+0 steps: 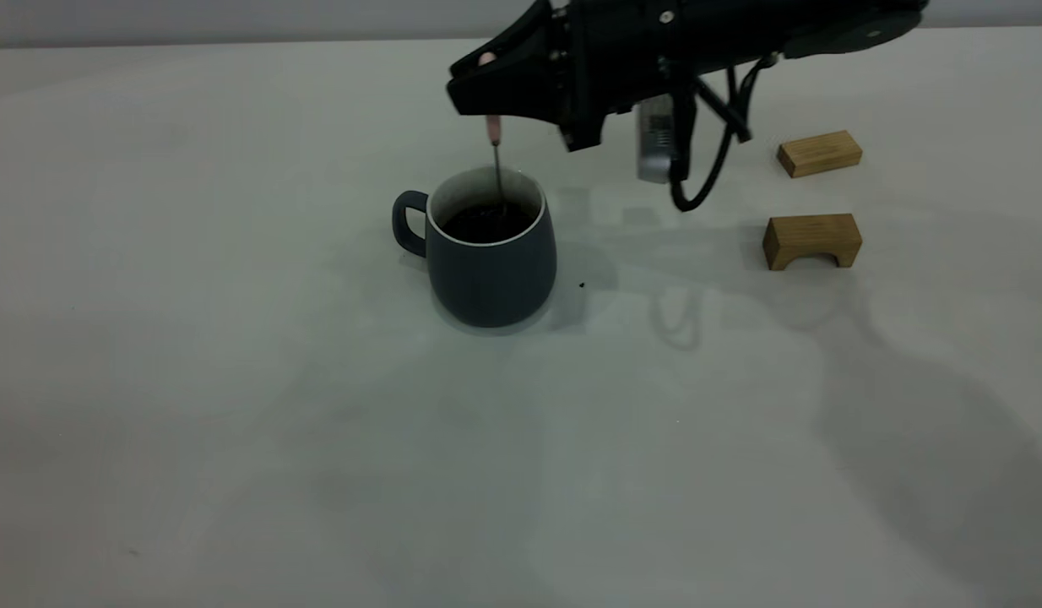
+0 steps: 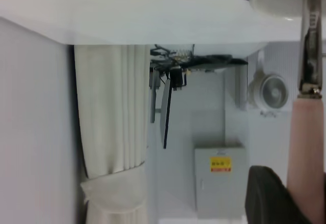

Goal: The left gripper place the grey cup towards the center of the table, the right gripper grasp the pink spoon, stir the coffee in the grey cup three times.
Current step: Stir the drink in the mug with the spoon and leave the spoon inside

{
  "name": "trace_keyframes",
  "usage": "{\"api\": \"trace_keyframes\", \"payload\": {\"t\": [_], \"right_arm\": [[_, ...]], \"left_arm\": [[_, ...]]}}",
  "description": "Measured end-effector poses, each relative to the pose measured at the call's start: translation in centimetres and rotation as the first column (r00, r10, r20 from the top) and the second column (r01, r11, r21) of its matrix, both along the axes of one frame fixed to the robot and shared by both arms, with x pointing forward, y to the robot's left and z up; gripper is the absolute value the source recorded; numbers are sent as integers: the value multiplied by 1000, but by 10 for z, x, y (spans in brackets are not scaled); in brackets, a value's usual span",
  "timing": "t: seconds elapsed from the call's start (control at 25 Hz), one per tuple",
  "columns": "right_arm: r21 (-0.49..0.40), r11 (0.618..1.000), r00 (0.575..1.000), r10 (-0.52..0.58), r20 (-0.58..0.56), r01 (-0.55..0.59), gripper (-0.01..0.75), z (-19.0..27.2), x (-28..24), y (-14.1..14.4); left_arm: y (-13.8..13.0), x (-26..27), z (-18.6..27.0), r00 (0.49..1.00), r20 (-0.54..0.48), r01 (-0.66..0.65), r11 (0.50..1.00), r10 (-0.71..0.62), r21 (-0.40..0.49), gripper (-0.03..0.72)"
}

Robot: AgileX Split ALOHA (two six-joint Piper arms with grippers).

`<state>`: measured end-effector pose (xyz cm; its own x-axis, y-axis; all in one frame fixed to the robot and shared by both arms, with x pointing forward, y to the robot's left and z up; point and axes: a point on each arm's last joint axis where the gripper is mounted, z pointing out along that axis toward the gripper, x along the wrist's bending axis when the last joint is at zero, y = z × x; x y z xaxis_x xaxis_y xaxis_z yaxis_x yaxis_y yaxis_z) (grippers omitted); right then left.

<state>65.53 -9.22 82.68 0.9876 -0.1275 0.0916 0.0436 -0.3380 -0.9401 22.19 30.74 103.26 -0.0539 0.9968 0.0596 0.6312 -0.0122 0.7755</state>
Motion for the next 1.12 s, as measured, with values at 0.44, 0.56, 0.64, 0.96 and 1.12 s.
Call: {"api": "trace_keyframes", "payload": {"t": [0.44,0.56,0.64,0.96,1.12], "right_arm": [[64,997,989,56,-139,-48,128,4,-11,12],[68,996,998,62,-28,-60,128,5,-12,20],[39,997,997,63,37,-65,128,4,-11,21],[-48,996,995,82,51,-79,128,-3,-7,4],[-53,992,994,109,-21,-110,128,-5,-11,1]], "left_arm": [[0,0,0,1000,0,0,1000,0,0,337],[0,0,0,1000,0,0,1000,0,0,337],[0,0,0,1000,0,0,1000,0,0,337],[0,0,0,1000,0,0,1000,0,0,337],[0,0,0,1000,0,0,1000,0,0,337]]}}
